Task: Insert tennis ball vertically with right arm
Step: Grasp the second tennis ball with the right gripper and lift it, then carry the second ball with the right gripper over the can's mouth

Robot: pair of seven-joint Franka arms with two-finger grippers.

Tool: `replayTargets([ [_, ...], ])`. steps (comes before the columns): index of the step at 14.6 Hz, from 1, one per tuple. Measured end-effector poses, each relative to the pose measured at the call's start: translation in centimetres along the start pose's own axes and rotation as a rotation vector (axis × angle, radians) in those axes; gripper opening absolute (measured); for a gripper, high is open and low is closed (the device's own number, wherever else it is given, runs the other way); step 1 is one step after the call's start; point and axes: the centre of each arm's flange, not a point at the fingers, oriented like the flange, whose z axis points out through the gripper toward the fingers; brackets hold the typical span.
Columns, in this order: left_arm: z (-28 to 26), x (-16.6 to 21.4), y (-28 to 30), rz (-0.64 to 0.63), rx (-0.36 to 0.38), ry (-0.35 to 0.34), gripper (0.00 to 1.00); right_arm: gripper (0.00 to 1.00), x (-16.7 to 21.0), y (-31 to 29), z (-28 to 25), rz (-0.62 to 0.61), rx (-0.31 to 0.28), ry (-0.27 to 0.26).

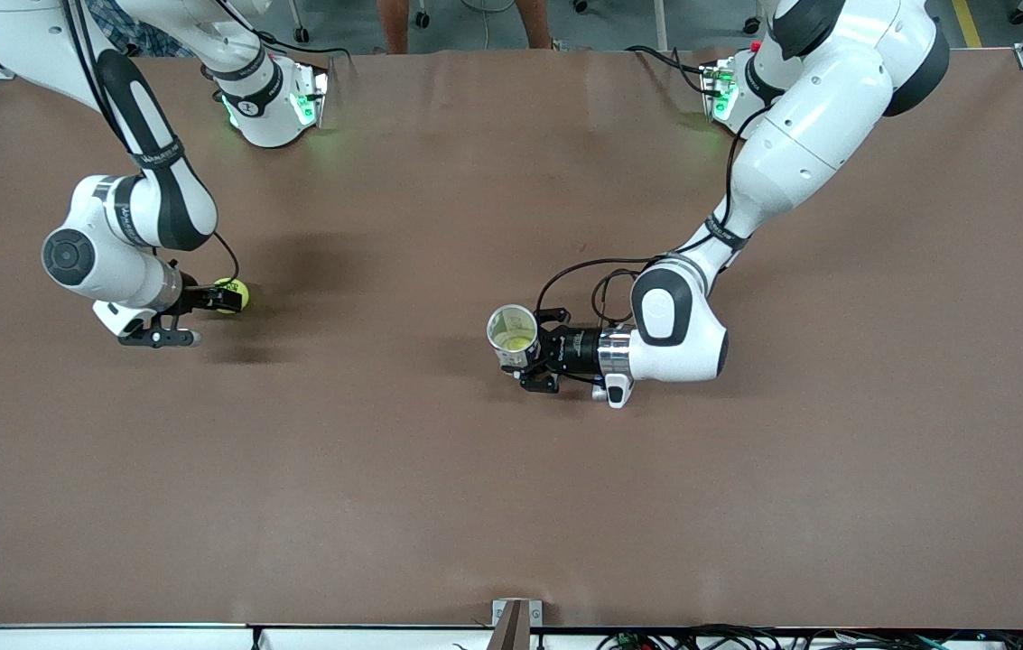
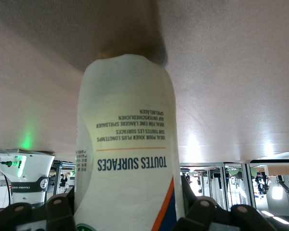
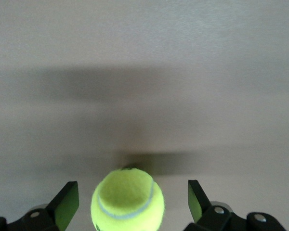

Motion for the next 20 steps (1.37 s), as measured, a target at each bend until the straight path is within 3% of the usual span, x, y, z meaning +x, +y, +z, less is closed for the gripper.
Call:
replayTargets([
  [7,-0.2,0.1,0.1,-0.001,-0.003,0.002,0.75,1.0,-1.0,-0.3,3.1,-0.005,-0.002,-0.054],
  [10,-0.2,0.1,0.1,-0.001,-0.004,0.002,0.75,0.96,-2.0,-0.3,4.0,-0.004,-0.001,-0.079],
  [11,-0.3,0.1,0.2,-0.001,-0.005,0.002,0.75,0.92,-2.2,-0.4,4.3,-0.005,0.0,-0.083],
  [13,-0.3,0.0,0.3,0.001,-0.007,0.001,0.75,0.7,-2.2,-0.6,4.3,-0.011,-0.001,-0.084],
  [14,-0.3,0.0,0.3,0.002,-0.007,0.001,0.75,0.65,-2.2,-0.8,4.3,-0.014,-0.002,-0.083],
  [17,-0.4,0.0,0.3,0.002,-0.008,0.001,0.75,0.63,-2.2,-2.3,2.9,-0.043,-0.006,-0.079],
  [20,-0.4,0.0,0.3,0.002,-0.008,0.001,0.75,0.6,-1.9,-5.7,-2.7,-0.035,-0.013,-0.082],
])
